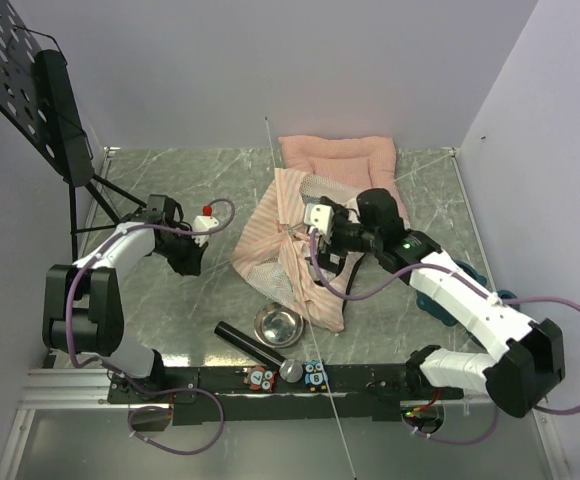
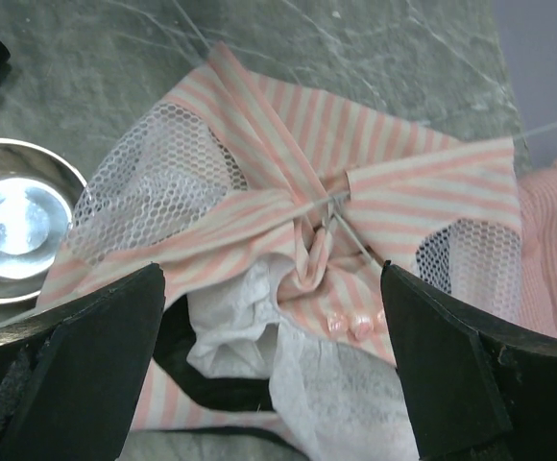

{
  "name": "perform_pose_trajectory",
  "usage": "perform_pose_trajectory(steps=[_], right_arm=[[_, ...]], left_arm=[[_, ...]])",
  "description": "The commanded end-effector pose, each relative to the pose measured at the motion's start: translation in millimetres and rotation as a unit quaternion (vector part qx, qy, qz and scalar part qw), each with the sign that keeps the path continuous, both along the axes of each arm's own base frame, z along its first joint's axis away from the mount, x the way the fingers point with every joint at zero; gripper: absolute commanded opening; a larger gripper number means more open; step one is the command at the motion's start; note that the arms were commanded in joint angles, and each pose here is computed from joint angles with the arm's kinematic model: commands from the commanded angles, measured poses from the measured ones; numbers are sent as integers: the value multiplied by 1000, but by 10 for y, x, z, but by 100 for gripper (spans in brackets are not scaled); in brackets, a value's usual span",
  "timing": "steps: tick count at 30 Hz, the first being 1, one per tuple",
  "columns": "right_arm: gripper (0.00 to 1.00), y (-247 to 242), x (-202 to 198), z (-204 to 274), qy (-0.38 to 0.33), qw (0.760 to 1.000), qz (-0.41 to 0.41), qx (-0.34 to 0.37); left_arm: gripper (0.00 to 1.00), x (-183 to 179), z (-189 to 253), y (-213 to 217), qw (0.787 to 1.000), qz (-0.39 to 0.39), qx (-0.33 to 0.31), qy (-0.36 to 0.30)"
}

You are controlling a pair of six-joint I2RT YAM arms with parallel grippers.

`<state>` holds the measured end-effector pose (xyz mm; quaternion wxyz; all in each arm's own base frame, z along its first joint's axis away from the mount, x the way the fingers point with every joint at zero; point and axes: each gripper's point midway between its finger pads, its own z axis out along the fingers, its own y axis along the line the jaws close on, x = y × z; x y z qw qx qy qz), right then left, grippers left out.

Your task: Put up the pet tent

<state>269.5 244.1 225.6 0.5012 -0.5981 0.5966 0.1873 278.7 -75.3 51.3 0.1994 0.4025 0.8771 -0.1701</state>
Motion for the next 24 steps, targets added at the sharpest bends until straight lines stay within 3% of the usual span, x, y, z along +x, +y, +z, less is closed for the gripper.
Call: perform_pose_trajectory(steps=[1,3,8,11,13,16,21,24], right_arm=[[100,327,53,190,-61,996,57,33],[99,420,60,184,-61,995,70,36],[98,544,23,166,-54,993,95,40],[99,569,0,106,-60,992,104,34],[99,584,6,76,-66,991,109,30],[99,611,19,45,-69,991,112,30],[98,650,-32,19,-84,987,133,32],[95,692,-80,33,-104,983,150,28]], left_arm=[[1,34,272,-214,998,-25,-60,-16],[1,46,311,-220,998,-14,-62,-24],[49,67,133,-22,999,-11,-11,-41],[61,30,-36,77,999,-24,17,-36],[61,17,-127,134,998,-34,33,-31],[52,15,-241,177,998,-45,45,-26],[3,66,-26,9,998,-57,-6,-30],[1,30,312,-217,995,-58,-74,-22]])
